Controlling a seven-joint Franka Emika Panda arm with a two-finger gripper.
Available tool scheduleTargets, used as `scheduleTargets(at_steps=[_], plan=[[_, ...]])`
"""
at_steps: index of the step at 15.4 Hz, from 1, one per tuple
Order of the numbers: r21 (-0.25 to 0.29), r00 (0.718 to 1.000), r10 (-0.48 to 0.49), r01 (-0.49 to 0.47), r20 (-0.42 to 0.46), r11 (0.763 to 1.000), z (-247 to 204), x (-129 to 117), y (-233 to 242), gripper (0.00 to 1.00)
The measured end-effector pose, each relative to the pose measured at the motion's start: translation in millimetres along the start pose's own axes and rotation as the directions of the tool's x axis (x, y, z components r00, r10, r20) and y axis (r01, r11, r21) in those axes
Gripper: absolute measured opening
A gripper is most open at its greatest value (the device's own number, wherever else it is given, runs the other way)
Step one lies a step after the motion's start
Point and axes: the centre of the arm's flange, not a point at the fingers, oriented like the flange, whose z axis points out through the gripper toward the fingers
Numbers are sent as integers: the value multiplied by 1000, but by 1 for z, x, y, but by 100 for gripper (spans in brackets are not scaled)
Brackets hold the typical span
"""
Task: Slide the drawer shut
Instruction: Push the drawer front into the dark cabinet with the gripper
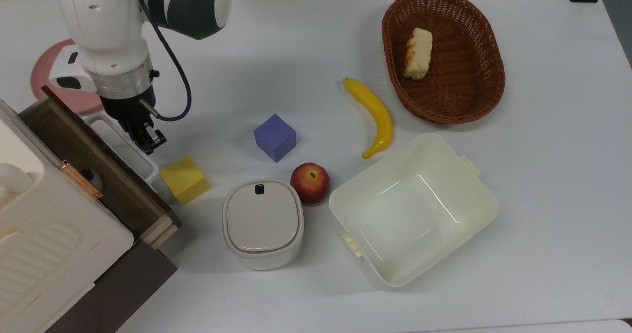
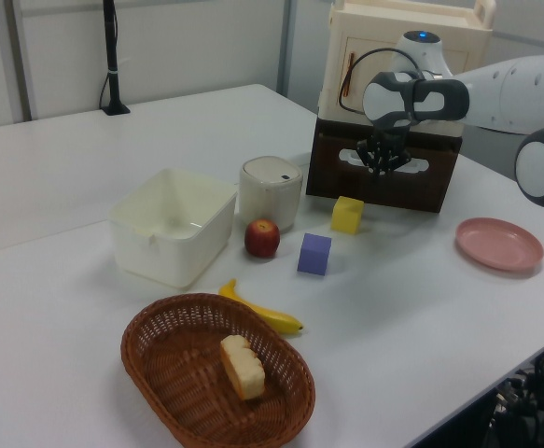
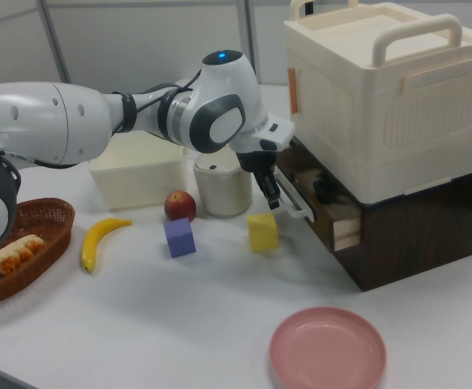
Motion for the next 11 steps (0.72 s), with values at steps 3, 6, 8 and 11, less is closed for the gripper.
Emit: scheduleTargets(at_steps=[3,6,8,11], plan=[[1,1000,4,-4,-7,1000,0,5,1,1],[1,1000,10,-10,-14,1000,1,11,3,1],[1,1000,12,-12,-17,1000,2,13,3,1],[2,1000,16,-16,-22,1000,2,17,5,1]])
